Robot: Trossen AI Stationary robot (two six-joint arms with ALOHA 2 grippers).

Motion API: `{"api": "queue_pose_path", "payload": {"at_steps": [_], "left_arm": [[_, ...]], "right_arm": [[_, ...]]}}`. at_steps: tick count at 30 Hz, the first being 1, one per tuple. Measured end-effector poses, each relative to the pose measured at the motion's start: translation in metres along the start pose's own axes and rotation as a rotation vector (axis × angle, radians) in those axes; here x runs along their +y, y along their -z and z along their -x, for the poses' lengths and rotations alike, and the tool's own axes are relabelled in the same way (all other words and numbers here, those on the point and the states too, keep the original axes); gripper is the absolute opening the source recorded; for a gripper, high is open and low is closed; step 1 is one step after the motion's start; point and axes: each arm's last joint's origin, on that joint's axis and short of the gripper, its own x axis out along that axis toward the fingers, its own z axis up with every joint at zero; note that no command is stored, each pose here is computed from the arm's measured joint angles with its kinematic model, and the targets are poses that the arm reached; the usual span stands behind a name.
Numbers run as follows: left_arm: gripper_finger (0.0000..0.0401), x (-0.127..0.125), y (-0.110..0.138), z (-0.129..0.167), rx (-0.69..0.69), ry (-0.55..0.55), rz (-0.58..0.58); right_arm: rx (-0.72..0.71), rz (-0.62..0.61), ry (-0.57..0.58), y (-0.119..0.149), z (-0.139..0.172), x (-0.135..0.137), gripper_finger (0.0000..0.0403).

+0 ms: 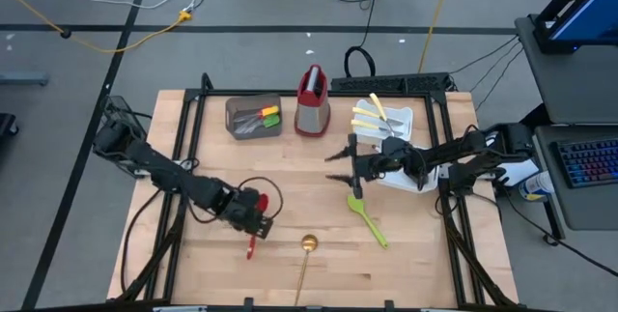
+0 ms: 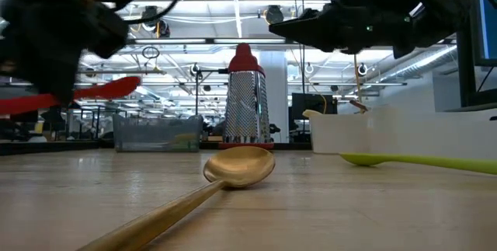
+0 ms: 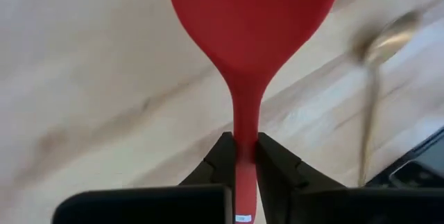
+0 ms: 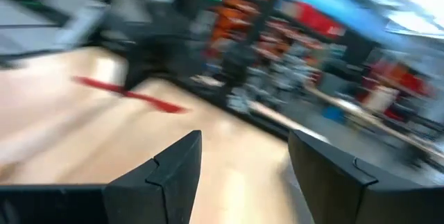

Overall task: Pick & Place Kitchen Items
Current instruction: Put the red serving spoon into the bottom white bin

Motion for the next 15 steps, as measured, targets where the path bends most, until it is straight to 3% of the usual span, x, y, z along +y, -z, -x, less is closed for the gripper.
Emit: {"api": "queue_pose_path", "payload": {"at_steps": [4, 10, 15], "left_arm": [[0.0021, -0.009, -0.018, 0.001, -0.046, 0.088, -0.112], [0.0034, -0.024, -0.046, 0.007, -0.123, 0.256, -0.316], [0.0035, -0.034, -0.065, 0.015, -0.072, 0.434, -0.549]], "right_arm": [[-0.023, -0.012, -0.162, 0.001, 0.000, 0.010, 0.0212], [0.034, 0.061, -0.241, 0.006, -0.002, 0.026, 0.0212], [-0.003, 0.128, -0.292, 0.006, -0.011, 0.043, 0.0206]]}}
